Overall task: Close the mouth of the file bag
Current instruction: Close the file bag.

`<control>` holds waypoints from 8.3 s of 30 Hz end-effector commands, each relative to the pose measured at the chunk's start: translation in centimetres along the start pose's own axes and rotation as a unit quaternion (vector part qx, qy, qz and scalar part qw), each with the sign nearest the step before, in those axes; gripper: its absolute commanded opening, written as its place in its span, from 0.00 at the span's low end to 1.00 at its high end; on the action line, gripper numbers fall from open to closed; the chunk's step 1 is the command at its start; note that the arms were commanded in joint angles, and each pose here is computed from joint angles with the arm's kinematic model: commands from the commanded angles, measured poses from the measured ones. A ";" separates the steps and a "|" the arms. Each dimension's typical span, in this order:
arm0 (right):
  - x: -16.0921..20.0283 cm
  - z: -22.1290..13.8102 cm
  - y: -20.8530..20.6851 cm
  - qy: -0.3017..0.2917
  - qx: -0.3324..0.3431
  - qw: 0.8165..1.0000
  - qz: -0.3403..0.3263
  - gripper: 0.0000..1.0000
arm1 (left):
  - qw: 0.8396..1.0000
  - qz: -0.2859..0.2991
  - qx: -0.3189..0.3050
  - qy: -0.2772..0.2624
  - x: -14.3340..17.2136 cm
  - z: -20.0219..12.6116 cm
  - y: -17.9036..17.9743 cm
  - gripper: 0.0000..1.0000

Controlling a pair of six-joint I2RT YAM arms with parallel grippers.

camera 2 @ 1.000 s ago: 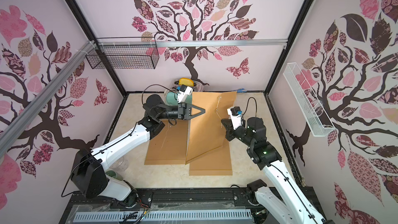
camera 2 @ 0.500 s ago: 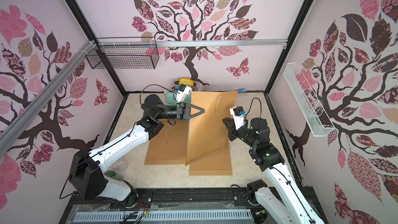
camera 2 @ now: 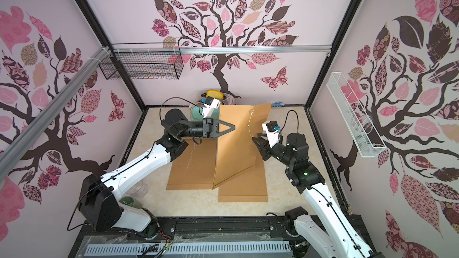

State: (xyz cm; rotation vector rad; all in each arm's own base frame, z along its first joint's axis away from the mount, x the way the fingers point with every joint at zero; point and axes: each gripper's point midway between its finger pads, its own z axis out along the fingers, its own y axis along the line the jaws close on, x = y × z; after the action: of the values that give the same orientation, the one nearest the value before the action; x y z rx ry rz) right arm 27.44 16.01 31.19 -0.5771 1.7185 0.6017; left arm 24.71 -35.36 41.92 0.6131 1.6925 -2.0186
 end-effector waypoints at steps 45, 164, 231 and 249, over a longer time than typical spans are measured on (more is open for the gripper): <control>-8.8 -0.4 -1.5 0.060 0.010 0.996 0.068 0.00 | 0.999 0.025 0.028 -0.003 0.3 -0.7 -2.3 0.00; -8.6 -2.3 -2.9 -0.002 0.054 0.949 -0.310 0.00 | 1.000 -0.010 0.003 -0.010 0.2 -1.4 -0.2 0.00; -2.7 -3.4 1.8 0.016 -0.053 0.950 -0.308 0.19 | 1.000 0.009 0.012 0.011 0.4 -0.6 -1.5 0.00; -0.5 -6.2 4.1 0.055 -0.082 0.973 -0.209 0.42 | 0.997 0.073 -0.019 0.030 0.2 -0.3 0.0 0.00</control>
State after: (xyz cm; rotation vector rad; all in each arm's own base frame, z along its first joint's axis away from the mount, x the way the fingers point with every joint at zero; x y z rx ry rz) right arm 19.27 15.37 33.82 -1.1073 1.5620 0.4583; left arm 24.64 -35.06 41.02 0.7011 1.7290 -1.9164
